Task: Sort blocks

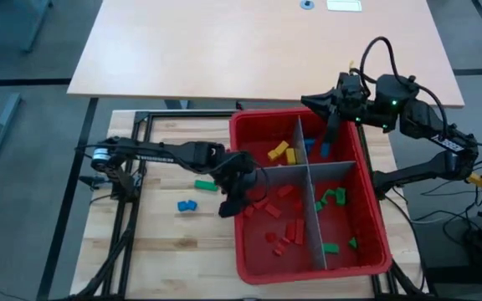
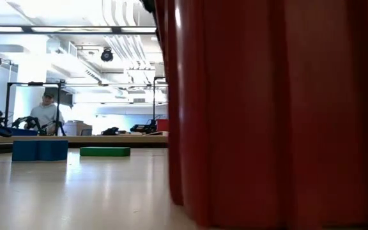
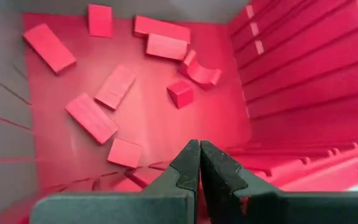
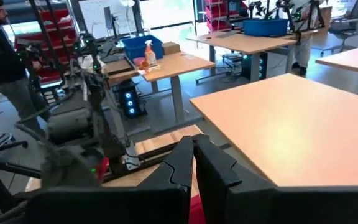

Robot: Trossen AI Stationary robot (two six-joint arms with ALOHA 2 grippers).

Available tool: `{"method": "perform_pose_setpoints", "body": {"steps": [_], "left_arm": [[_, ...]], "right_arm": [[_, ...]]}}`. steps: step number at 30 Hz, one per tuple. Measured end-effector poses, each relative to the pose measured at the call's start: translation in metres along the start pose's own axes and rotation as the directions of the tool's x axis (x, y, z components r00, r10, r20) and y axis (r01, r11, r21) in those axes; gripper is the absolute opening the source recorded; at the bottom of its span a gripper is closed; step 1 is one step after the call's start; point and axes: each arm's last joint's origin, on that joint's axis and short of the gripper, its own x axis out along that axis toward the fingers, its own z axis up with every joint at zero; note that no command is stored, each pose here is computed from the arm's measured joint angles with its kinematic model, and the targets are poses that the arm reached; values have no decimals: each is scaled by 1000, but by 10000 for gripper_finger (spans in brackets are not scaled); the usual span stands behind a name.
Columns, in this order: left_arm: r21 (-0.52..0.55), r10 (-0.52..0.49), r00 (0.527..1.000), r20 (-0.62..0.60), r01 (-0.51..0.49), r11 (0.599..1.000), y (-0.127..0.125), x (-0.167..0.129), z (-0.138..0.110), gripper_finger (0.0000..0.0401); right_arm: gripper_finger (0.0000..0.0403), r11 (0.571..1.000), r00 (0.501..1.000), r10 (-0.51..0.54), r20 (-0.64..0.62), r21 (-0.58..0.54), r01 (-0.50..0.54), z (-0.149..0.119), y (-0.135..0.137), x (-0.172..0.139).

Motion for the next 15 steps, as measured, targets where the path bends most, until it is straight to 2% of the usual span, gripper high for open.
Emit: {"method": "perform_pose_setpoints", "body": {"steps": [9, 15], "left_arm": [[65, -85, 992, -93, 91, 994, -42, 13, -13, 0], [80, -41, 998, -43, 44, 996, -54, -4, -15, 0]], "right_arm": [[0, 999, 999, -36, 1, -36, 36, 0, -2, 1], [0, 992, 992, -123, -32, -27, 122, -5, -10, 9]]}}
